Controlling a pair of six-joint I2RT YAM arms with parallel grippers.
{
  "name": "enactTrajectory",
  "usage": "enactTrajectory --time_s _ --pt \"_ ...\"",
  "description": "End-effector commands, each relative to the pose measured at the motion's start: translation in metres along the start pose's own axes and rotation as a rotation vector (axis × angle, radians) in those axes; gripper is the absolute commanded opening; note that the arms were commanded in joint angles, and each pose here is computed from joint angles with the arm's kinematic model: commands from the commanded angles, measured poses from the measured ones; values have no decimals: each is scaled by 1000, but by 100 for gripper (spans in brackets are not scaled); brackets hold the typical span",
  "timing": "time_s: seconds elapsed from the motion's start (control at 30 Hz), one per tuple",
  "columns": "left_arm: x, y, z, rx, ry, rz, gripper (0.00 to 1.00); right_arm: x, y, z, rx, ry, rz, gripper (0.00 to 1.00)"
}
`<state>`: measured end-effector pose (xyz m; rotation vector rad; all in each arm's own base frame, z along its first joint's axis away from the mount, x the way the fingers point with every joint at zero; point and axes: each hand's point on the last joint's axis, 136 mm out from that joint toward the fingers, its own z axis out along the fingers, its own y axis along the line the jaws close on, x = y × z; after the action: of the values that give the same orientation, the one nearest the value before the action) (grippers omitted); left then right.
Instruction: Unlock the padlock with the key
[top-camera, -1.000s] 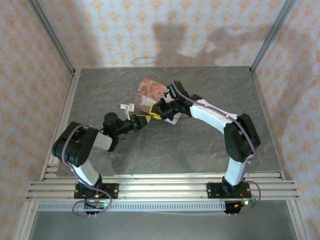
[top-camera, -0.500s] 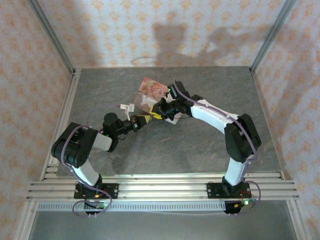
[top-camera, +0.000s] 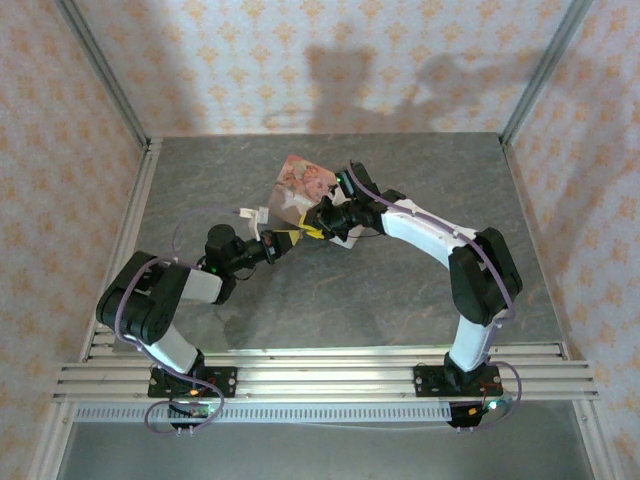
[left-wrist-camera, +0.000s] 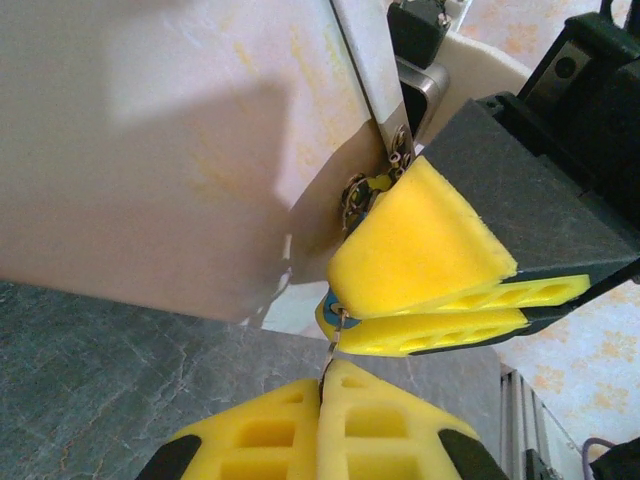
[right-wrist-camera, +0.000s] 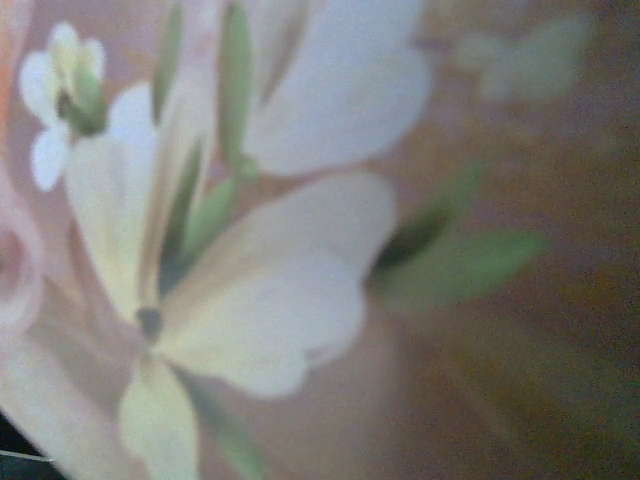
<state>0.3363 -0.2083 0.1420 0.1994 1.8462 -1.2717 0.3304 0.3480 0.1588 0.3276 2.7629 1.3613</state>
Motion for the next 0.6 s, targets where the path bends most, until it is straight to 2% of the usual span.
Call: enactTrajectory --time_s 0.0,0.3,0.57 --pt "-23 -20 7 28 -65 97 0 23 -8 3 41 70 51 0" --pt "-18 -19 20 47 -105 58 0 31 -3 17 8 95 66 0" --pt "-31 -43 17 123 -113 48 0 34 -14 14 11 126 38 0"
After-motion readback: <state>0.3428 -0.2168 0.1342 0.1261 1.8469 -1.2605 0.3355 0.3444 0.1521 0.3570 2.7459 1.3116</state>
